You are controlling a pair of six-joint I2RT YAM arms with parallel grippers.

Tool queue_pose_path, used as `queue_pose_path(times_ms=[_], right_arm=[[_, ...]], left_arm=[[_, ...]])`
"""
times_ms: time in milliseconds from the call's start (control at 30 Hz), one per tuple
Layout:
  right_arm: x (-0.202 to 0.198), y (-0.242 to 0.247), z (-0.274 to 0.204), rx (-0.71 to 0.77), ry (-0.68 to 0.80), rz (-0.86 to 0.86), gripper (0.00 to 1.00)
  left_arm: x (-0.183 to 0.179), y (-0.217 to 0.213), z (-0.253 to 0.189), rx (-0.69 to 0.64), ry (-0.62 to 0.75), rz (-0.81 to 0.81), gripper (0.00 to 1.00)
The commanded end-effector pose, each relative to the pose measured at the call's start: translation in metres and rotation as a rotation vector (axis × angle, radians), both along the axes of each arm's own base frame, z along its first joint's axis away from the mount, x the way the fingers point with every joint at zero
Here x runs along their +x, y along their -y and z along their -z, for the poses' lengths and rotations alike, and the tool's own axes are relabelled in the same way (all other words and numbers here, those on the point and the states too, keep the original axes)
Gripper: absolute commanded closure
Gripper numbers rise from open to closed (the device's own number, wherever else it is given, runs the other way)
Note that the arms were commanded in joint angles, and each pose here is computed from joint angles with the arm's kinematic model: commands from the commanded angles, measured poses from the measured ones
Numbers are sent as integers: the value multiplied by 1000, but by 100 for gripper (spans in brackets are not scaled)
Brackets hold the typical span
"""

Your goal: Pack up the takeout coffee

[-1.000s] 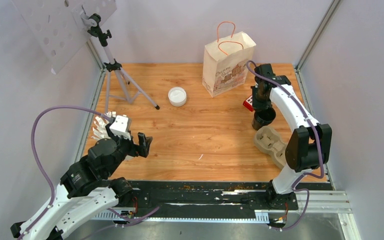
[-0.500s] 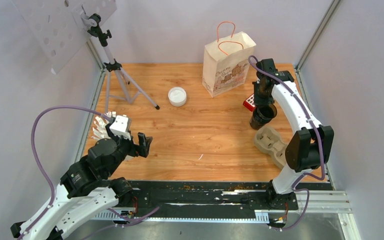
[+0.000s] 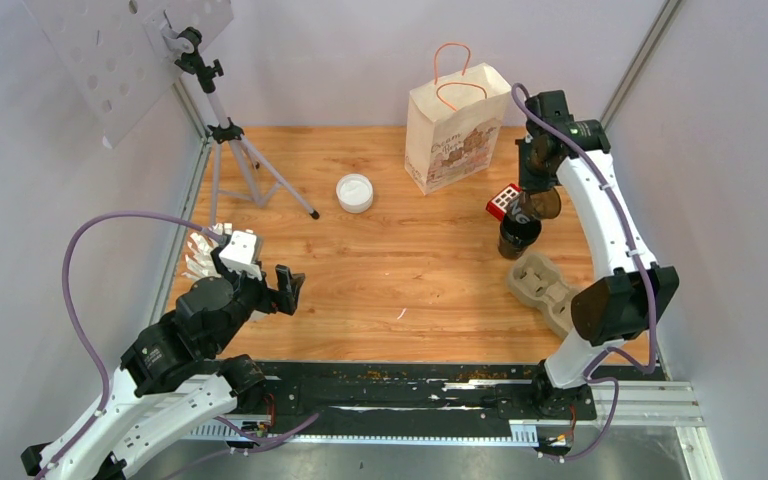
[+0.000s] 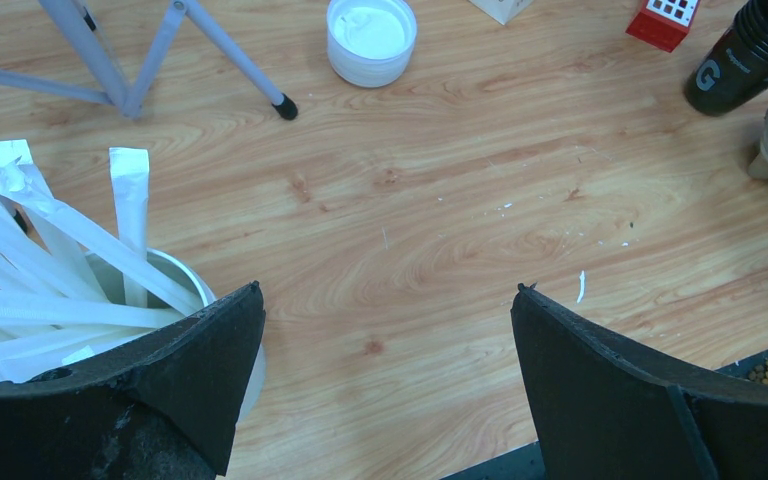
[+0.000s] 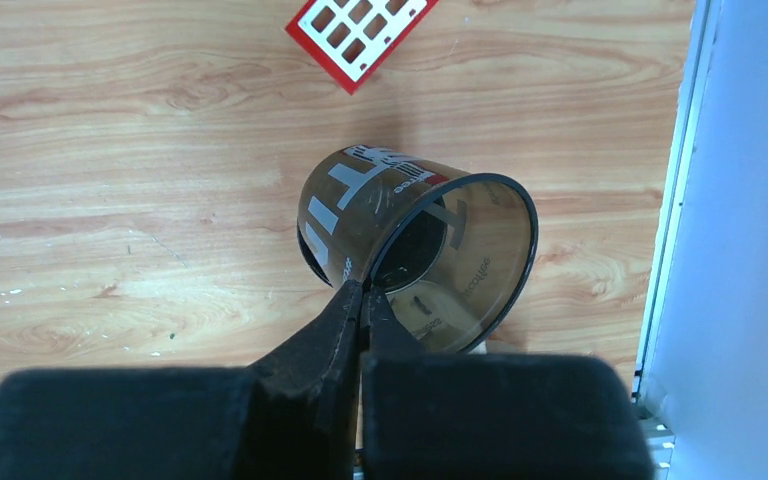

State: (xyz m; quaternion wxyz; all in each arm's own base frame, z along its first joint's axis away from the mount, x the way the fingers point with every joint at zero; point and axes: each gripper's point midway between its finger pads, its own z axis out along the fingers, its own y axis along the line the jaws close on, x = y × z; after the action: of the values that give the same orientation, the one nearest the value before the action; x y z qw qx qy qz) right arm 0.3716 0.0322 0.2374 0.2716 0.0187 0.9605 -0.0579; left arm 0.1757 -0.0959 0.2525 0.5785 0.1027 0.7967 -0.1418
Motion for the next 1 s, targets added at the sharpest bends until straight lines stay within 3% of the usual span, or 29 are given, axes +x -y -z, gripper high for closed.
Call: queue_pose_path(times_ms=[0, 233, 333, 567, 733, 967], right_arm=[[-8, -5, -43, 3, 103, -55, 100], [-12, -71, -66, -34, 256, -352, 100], [-20, -112, -70, -94, 333, -511, 100], [-67, -208, -34, -179, 493, -1008, 100], [-116, -260, -2, -155, 611, -1387, 100], [-148, -285, 36, -219, 627, -1631, 100]], left_arm=[[3, 3, -9, -20, 31, 1, 0], [7, -2, -13, -43, 27, -49, 0], [9, -4, -36, -82, 10, -96, 0], [9, -9, -80, -164, -83, -207, 0], [1, -4, -111, -249, -92, -175, 0], [-2, -5, -117, -282, -79, -166, 0]])
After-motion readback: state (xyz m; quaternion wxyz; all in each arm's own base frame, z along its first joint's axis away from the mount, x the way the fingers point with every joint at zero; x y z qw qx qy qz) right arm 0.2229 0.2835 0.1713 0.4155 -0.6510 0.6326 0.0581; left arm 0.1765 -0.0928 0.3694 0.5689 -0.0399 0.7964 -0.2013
